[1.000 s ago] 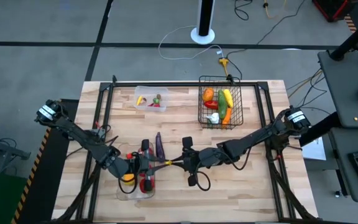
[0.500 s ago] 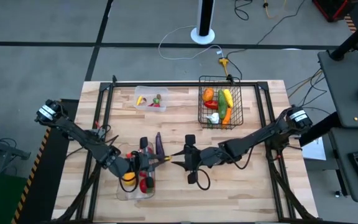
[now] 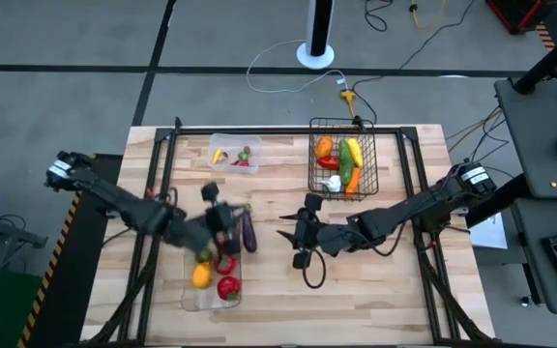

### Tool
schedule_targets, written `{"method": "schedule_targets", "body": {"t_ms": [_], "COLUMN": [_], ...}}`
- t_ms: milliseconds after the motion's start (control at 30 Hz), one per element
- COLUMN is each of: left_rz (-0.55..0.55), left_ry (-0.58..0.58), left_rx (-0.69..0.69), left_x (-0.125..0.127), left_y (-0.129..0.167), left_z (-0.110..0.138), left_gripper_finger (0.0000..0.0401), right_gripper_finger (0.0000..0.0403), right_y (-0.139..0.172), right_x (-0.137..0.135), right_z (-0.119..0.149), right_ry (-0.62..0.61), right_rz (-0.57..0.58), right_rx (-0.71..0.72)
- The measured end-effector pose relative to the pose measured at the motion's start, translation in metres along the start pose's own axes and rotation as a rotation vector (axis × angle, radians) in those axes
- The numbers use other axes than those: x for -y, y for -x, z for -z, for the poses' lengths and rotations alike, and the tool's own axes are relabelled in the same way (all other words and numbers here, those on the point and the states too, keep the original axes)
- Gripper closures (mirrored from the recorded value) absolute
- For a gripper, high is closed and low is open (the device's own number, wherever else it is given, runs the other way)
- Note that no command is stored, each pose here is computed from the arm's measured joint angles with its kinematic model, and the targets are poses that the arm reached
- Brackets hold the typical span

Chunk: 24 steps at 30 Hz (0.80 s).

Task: Sort produce into baskets
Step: Put the yellow baby corn into the white bin

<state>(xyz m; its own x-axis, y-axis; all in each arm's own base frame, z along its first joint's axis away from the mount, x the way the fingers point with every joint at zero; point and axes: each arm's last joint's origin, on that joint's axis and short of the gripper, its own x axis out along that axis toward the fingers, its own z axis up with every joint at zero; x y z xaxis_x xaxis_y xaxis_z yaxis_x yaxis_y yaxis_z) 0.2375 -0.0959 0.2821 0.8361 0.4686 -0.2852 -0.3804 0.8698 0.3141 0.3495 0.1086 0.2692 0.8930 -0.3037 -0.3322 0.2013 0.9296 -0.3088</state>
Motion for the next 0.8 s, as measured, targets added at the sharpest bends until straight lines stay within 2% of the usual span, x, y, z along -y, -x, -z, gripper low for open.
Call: {"method": "schedule_targets", "body": {"t_ms": [167,300,433,567,733,800], "left_rz": [-0.114,-0.127,-0.076,-0.115,-0.058,-0.071], "left_ry": [0.011,0.043,0.052,0.059,0.121,0.126], "left_rx": [-0.24,-0.381,-0.459,-0.509,-0.563,-0.593], "left_x": [-0.05,-0.09,-0.126,-0.157,-0.185,-0.192], "left_y": [-0.017,-0.035,-0.054,-0.066,-0.078,-0.082], "left_z": [0.004,0.011,0.02,0.029,0.043,0.05], "left_gripper_finger": [0.0391,0.0391,0.0391,0.0391,0.0391,0.0391], "right_gripper_finger": [0.0245,0.0243,0.0241,0.0244,0.0245,0.0242], "right_y": [0.0,0.0,0.0,0.0,0.0,0.0], "right_x": [0.0,0.0,0.0,0.0,0.0,0.0], "right_z": [0.0,0.0,0.0,0.0,0.0,0.001], "right_ry": [-0.002,-0.002,-0.002,-0.001,0.003,0.005], "right_rz": [-0.002,-0.001,-0.001,-0.001,-0.001,-0.001], "right_rx": [0.0,0.0,-0.001,-0.001,-0.004,-0.004]}}
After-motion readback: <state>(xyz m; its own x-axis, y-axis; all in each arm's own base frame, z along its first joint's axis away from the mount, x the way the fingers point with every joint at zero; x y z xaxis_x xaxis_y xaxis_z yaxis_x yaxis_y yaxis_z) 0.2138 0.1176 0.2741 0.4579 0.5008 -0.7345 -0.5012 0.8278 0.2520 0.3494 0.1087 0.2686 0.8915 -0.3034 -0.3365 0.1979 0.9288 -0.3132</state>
